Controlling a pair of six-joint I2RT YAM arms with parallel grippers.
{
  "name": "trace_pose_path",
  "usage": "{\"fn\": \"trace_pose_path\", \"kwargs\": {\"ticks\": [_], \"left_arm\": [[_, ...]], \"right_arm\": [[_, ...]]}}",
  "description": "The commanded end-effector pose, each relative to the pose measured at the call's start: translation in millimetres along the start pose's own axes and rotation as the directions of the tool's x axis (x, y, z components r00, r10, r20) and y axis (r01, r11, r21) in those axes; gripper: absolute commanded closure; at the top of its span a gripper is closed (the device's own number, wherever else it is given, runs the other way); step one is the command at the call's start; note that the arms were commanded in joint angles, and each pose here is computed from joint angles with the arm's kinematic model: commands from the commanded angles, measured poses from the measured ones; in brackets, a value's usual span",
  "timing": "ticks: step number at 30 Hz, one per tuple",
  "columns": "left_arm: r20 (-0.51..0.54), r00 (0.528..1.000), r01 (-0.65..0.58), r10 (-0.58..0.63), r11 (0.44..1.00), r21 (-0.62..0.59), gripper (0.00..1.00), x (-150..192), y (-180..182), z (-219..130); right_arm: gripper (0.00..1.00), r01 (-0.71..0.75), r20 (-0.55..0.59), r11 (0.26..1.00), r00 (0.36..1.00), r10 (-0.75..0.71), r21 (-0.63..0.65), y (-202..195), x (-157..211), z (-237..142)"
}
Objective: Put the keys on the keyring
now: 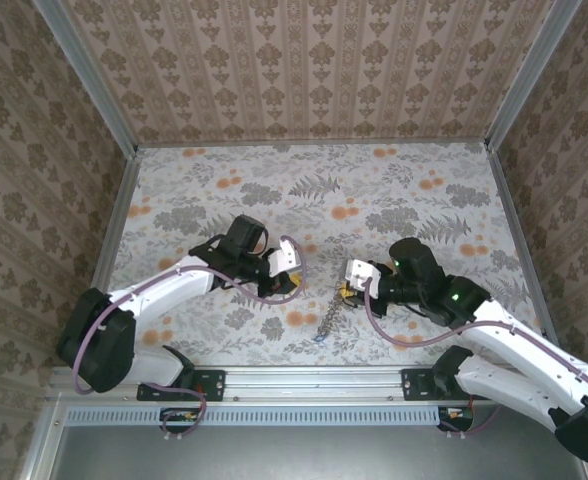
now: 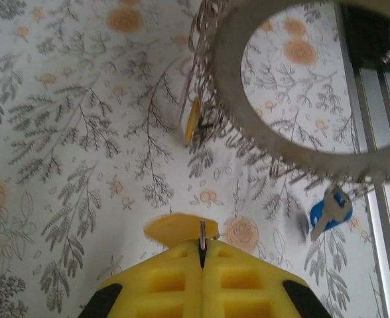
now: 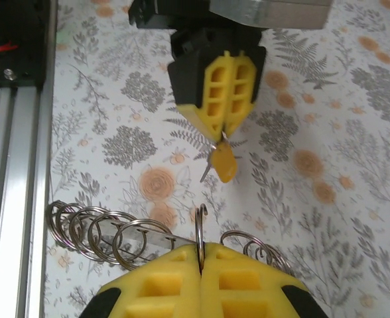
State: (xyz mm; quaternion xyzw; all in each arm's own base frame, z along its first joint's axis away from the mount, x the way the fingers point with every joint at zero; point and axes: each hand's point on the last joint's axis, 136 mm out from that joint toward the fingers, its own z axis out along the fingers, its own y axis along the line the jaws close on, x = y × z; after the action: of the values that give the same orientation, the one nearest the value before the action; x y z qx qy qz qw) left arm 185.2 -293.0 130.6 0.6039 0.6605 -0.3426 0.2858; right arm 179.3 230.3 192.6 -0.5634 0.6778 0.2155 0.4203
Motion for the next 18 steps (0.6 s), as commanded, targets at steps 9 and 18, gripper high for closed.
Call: {"fn": "trace_pose_path", "kwargs": {"ticks": [9, 18], "left_arm": [[0.210, 0.964, -0.152, 0.165, 0.985, -0.078, 1.00, -53, -11, -29], [0.207, 0.936, -0.268, 0.285, 0.957, -0.108, 1.00, -71, -16, -29]], "right_arm": [[1.00, 0.008, 0.090, 1.000, 0.996, -0.007, -0.009, -6, -24, 8], [1.00, -0.055, 0.058, 0.989, 0.996, 0.063, -0.137, 4, -25, 24]]}}
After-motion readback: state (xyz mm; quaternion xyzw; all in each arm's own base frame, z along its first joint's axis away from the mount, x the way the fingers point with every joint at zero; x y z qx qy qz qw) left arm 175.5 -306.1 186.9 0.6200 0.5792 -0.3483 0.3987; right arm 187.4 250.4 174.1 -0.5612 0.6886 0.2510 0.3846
